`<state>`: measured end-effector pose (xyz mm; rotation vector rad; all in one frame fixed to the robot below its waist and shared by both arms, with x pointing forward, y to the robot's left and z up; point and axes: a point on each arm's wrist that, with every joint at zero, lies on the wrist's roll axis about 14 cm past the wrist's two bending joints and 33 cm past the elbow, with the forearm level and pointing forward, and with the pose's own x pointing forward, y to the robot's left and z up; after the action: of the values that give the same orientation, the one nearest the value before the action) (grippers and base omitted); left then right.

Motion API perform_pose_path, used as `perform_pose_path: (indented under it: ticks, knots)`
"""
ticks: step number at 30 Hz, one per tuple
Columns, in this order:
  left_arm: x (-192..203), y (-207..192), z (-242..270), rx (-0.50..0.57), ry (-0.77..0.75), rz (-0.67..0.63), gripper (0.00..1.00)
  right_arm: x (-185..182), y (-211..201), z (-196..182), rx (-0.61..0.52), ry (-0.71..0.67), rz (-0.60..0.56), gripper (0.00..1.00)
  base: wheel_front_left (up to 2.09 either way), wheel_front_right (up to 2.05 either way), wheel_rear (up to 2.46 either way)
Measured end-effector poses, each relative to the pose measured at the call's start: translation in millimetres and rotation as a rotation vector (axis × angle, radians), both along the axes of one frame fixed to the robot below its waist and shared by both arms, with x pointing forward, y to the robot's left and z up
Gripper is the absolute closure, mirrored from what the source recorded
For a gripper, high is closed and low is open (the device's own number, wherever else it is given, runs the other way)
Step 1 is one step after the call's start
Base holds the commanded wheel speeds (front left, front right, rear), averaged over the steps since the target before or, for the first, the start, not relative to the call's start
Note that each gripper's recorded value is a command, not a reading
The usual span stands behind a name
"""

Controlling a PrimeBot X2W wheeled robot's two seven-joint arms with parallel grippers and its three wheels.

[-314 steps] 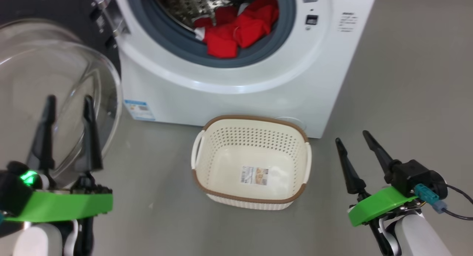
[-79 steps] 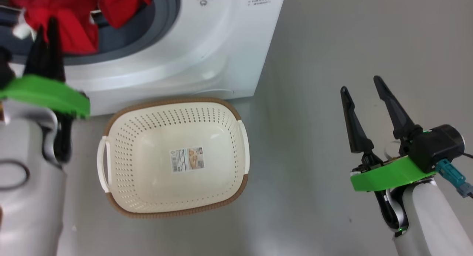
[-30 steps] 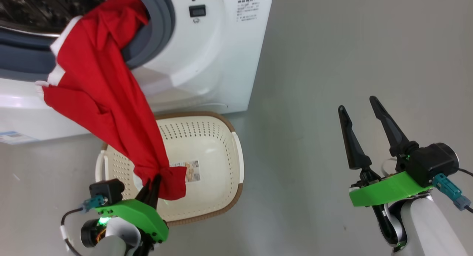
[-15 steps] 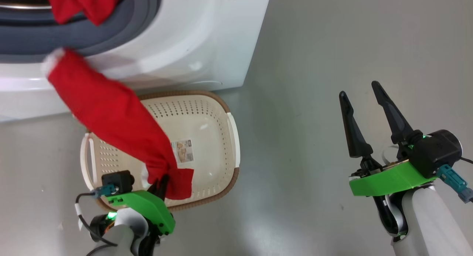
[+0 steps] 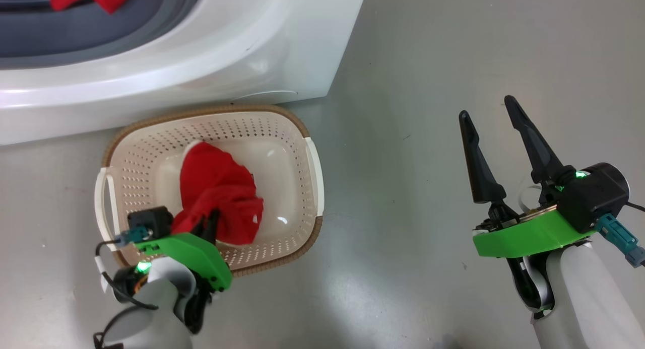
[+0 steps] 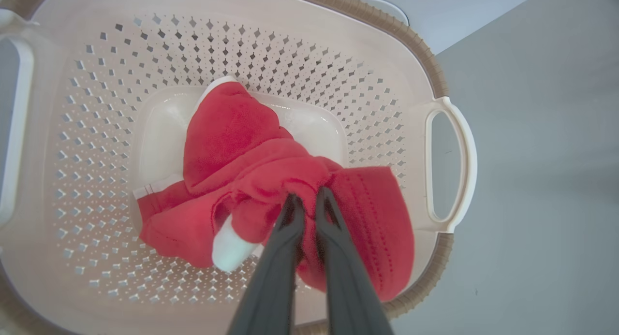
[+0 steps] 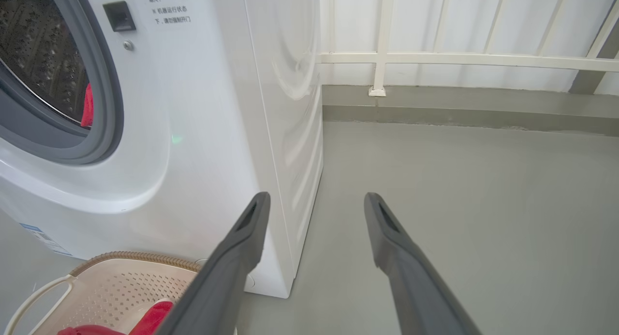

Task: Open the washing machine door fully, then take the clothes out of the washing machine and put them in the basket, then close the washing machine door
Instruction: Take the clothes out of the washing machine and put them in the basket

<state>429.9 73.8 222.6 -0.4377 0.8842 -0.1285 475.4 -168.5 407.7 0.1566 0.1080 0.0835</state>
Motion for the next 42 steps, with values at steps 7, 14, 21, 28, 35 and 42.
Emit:
perform_pose_path:
  ticks: [7,14,21,28,35,42]
  knots:
    - [12.2,8.5,1.9,0.047,-0.039,-0.006,0.49,-1.5,-2.4,-0.8,-0.004,0.005,-0.005,0.0,0.0,0.0,0.0]
    - [20.4,15.9,12.7,0.057,-0.069,0.036,0.0,-2.0,-6.3,3.5,0.014,-0.001,-0.023,0.0,0.0,0.0,0.0]
    - [49.7,21.1,51.9,0.06,-0.22,0.065,0.0,-0.2,-3.6,15.0,0.021,-0.029,-0.019,0.0,0.0,0.0,0.0]
    - [50.6,45.4,80.9,0.122,-0.321,0.122,0.0,0.5,3.9,28.8,0.022,-0.061,0.001,0.0,0.0,0.0,0.0]
    - [51.5,51.6,118.6,0.106,-0.434,0.156,0.0,-1.3,8.4,43.6,0.007,-0.093,0.014,0.0,0.0,0.0,0.0]
    - [50.4,62.1,187.2,0.135,-0.662,0.162,0.0,-10.3,9.1,59.2,0.007,-0.119,0.013,0.0,0.0,0.0,0.0]
